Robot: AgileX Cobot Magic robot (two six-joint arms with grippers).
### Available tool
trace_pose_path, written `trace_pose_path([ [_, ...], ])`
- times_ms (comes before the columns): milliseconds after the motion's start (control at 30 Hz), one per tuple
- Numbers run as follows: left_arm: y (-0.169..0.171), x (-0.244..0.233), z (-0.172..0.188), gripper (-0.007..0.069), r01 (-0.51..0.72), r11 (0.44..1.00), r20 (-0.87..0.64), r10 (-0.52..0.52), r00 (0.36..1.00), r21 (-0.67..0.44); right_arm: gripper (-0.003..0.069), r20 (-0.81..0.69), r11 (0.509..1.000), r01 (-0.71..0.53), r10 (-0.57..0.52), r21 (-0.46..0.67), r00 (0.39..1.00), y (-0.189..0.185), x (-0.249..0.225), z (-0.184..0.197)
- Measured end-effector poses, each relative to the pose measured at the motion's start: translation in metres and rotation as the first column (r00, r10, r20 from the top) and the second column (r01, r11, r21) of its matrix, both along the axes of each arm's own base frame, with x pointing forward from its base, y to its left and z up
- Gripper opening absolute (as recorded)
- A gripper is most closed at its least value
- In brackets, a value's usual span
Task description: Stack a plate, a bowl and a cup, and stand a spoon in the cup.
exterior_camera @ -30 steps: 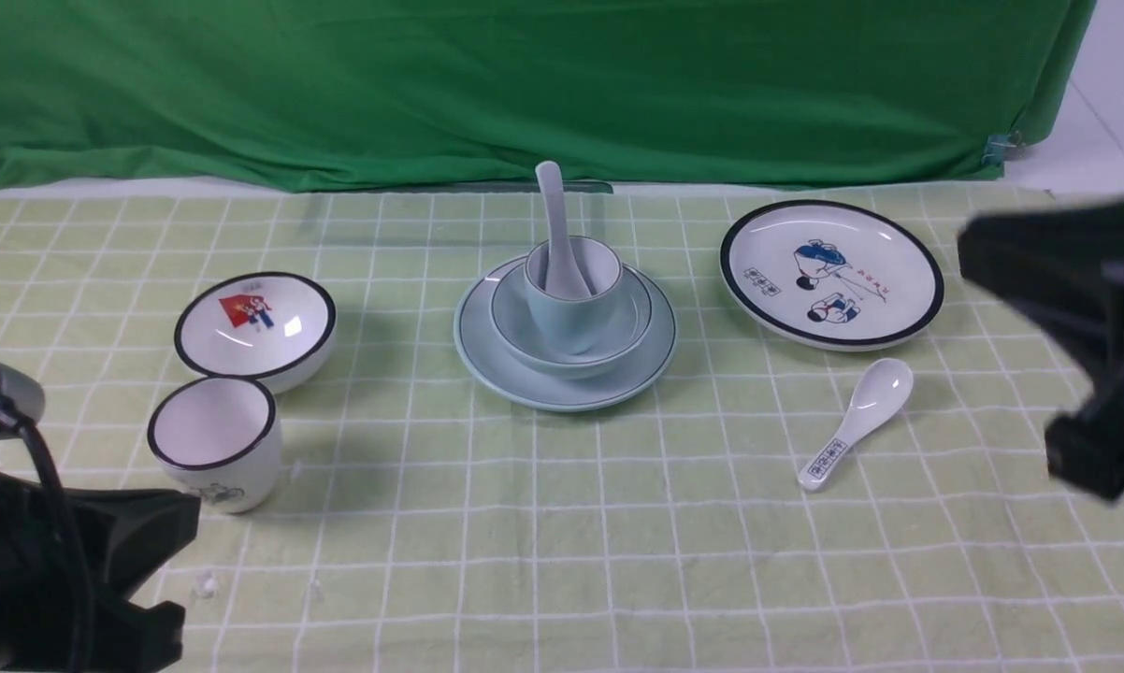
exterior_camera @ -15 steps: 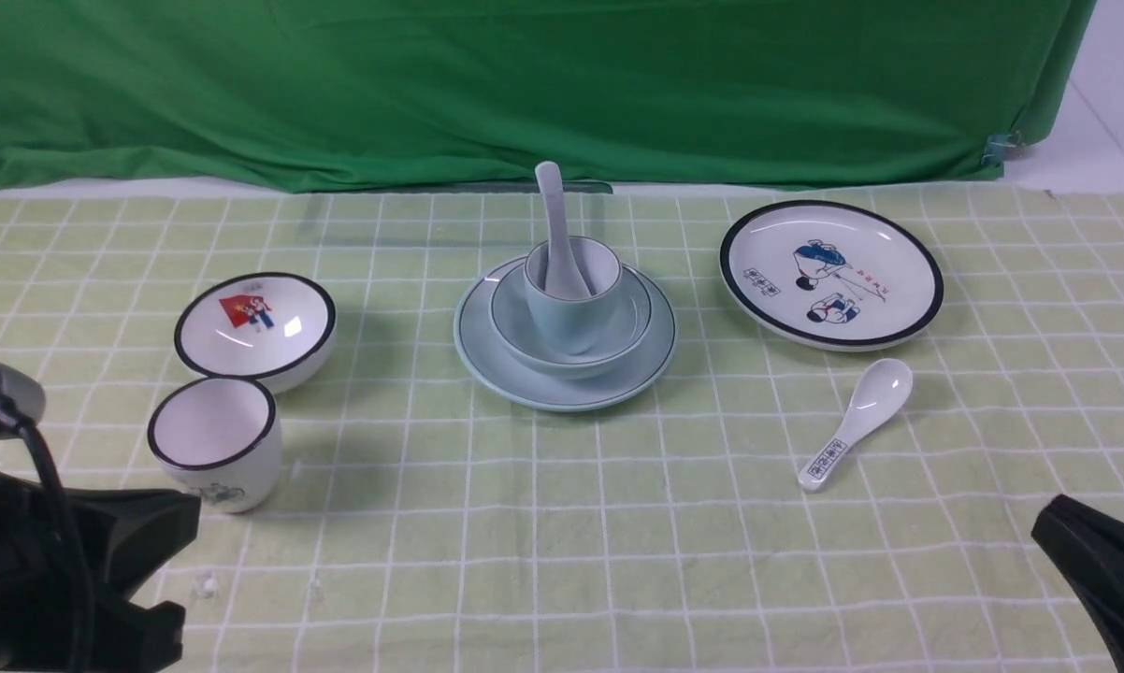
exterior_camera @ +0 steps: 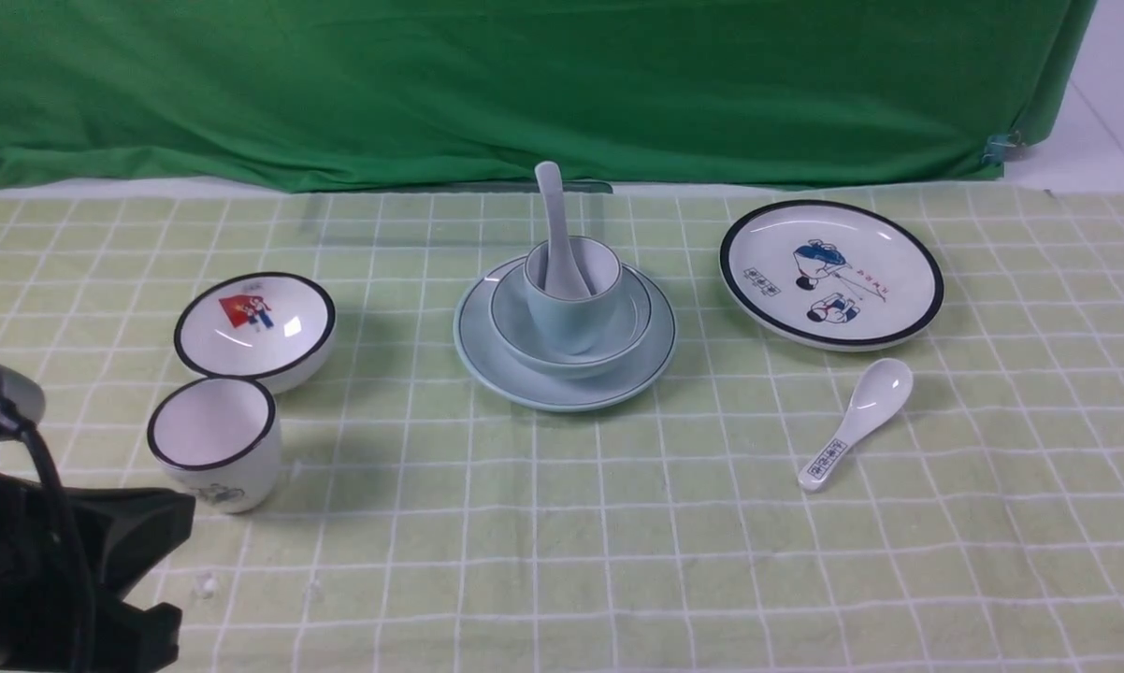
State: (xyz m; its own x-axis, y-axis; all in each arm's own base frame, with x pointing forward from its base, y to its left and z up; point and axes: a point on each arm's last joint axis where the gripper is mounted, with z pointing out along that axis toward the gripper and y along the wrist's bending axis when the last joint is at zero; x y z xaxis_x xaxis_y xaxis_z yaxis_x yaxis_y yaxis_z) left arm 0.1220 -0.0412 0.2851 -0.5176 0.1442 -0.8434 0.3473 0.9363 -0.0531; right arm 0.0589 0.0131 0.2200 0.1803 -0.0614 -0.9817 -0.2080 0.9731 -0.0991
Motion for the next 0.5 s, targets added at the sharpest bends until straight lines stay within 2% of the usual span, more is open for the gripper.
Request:
trace_pose_path([
  [167,0.0,0.0,0.0,-0.0008,0.001,1.0,0.002,-0.001,1.0,0.01,0.0011,-0.107,0.984,0.176,-0.174,0.011,0.979,-0.01,-0.002,-0.011],
  [400,0.0,0.0,0.0,-0.0008,0.003,1.0,0.004,-0.003,1.0,0.012,0.0013,-0.272,0.98,0.2,-0.198,-0.021,0.942,-0.011,-0.003,-0.027],
  [500,0.0,0.0,0.0,-0.0008,0.003,1.0,0.004,-0.003,1.0,0.012,0.0013,-0.294,0.98,0.198,-0.196,-0.026,0.935,-0.011,-0.003,-0.029],
])
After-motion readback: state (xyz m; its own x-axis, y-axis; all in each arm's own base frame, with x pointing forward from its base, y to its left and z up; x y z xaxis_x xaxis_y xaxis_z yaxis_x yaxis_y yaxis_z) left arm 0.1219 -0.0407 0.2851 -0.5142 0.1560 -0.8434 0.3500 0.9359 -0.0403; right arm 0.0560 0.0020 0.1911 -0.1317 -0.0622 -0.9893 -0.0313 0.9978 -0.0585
